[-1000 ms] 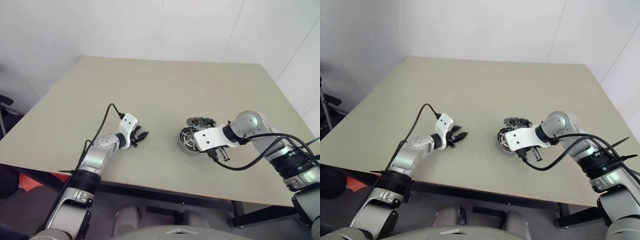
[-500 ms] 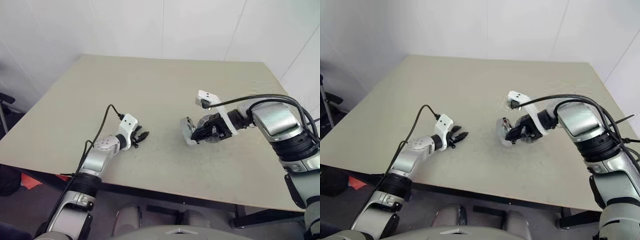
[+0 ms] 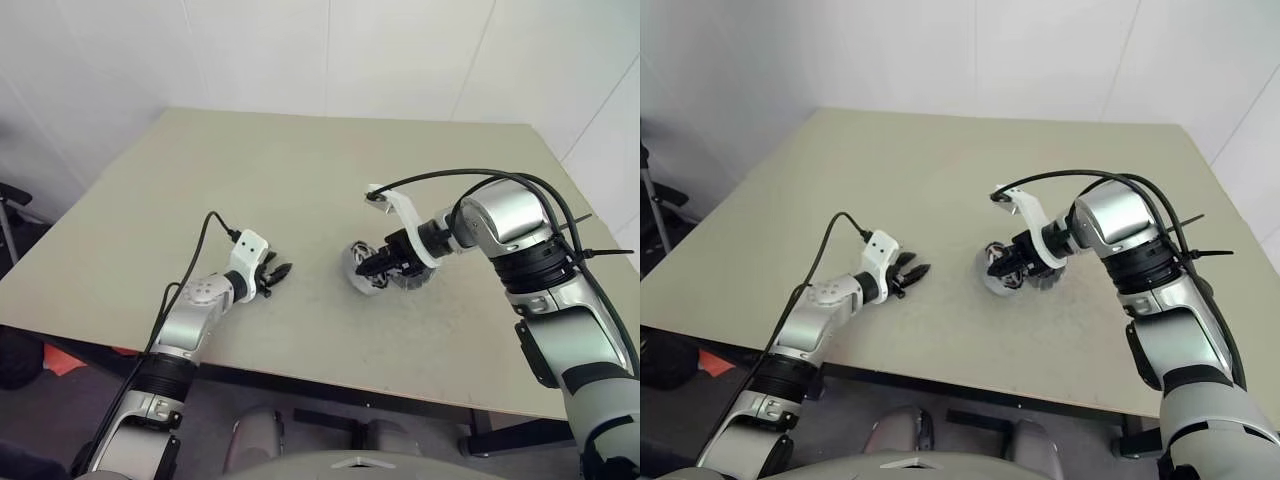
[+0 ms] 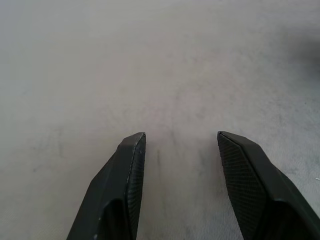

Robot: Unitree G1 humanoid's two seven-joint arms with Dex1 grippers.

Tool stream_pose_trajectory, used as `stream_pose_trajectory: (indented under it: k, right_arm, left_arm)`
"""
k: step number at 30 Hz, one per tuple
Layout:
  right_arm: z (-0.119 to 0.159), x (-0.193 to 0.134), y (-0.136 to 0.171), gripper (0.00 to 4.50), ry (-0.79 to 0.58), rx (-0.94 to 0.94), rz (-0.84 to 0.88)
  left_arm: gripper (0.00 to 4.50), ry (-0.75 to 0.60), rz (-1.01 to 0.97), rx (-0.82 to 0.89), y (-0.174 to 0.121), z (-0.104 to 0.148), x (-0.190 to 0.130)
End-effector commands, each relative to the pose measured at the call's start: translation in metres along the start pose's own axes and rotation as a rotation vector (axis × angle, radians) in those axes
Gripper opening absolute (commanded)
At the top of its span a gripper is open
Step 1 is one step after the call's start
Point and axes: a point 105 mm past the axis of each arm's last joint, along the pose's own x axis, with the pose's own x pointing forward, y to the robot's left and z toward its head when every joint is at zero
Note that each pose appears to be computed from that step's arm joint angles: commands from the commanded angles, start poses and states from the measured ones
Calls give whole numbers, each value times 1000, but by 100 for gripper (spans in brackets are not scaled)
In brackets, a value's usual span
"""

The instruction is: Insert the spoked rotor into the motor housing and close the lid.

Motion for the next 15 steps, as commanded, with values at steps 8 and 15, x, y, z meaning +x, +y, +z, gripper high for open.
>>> stream_pose_trajectory:
  k: [8,15]
  right_arm:
    - [30,-4,13,222,-105,-1,23]
    - [62,-35,53,422,-239,-162,97]
  left_arm:
    - [243,-38,27,19,6,12,-5]
    - [243,-33,12,22,5,12,-1]
